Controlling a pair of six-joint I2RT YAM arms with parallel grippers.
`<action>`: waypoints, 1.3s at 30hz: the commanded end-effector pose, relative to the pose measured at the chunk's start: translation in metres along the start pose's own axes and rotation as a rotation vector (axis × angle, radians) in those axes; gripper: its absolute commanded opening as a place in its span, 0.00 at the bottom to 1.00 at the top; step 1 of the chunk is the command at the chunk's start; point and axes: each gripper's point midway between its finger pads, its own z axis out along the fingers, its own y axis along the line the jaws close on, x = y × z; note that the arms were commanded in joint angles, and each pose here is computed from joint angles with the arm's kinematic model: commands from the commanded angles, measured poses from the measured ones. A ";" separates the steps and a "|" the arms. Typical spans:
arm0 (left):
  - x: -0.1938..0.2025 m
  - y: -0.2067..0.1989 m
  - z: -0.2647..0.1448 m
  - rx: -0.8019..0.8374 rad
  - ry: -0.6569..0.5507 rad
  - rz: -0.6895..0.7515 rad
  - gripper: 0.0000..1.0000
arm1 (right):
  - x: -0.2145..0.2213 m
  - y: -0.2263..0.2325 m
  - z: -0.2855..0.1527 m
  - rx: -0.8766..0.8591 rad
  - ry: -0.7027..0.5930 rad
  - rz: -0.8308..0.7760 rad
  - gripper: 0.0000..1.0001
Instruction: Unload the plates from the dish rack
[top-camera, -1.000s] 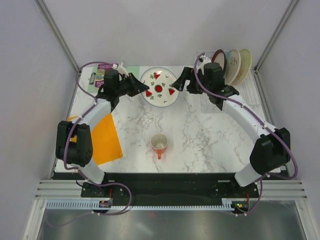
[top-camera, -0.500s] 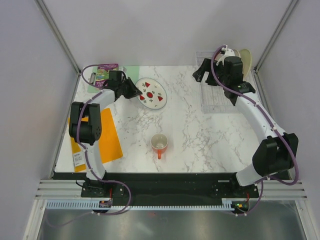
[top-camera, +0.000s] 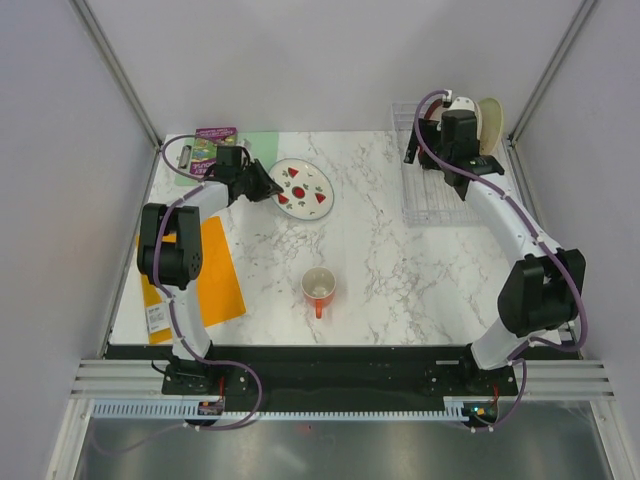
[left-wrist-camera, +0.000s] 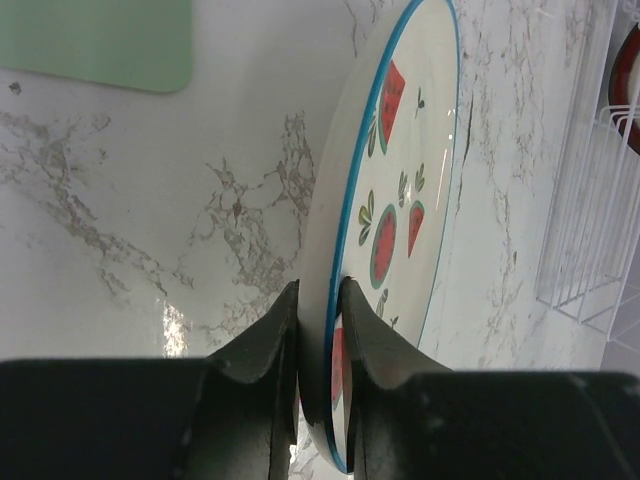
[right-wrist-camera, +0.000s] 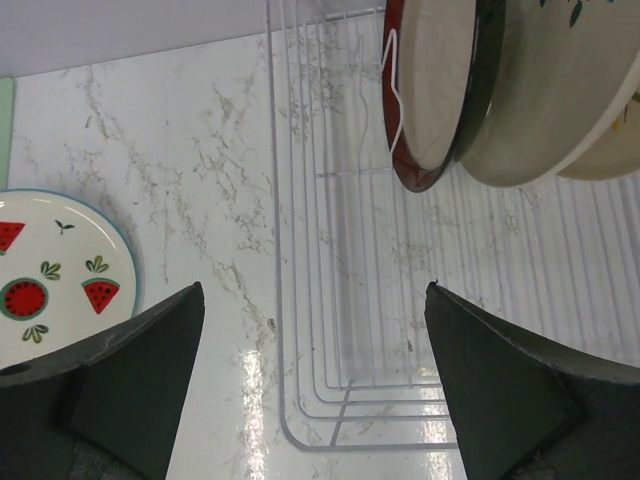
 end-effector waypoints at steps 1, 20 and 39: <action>0.023 0.054 0.008 -0.190 0.038 0.018 0.23 | -0.022 -0.016 -0.003 0.095 -0.051 -0.038 0.98; 0.030 0.059 0.005 -0.207 0.075 0.037 0.61 | -0.016 -0.035 0.011 0.196 -0.030 -0.103 0.98; -0.002 -0.026 -0.116 -0.208 -0.229 0.230 1.00 | -0.060 -0.064 0.085 0.456 -0.095 -0.258 0.98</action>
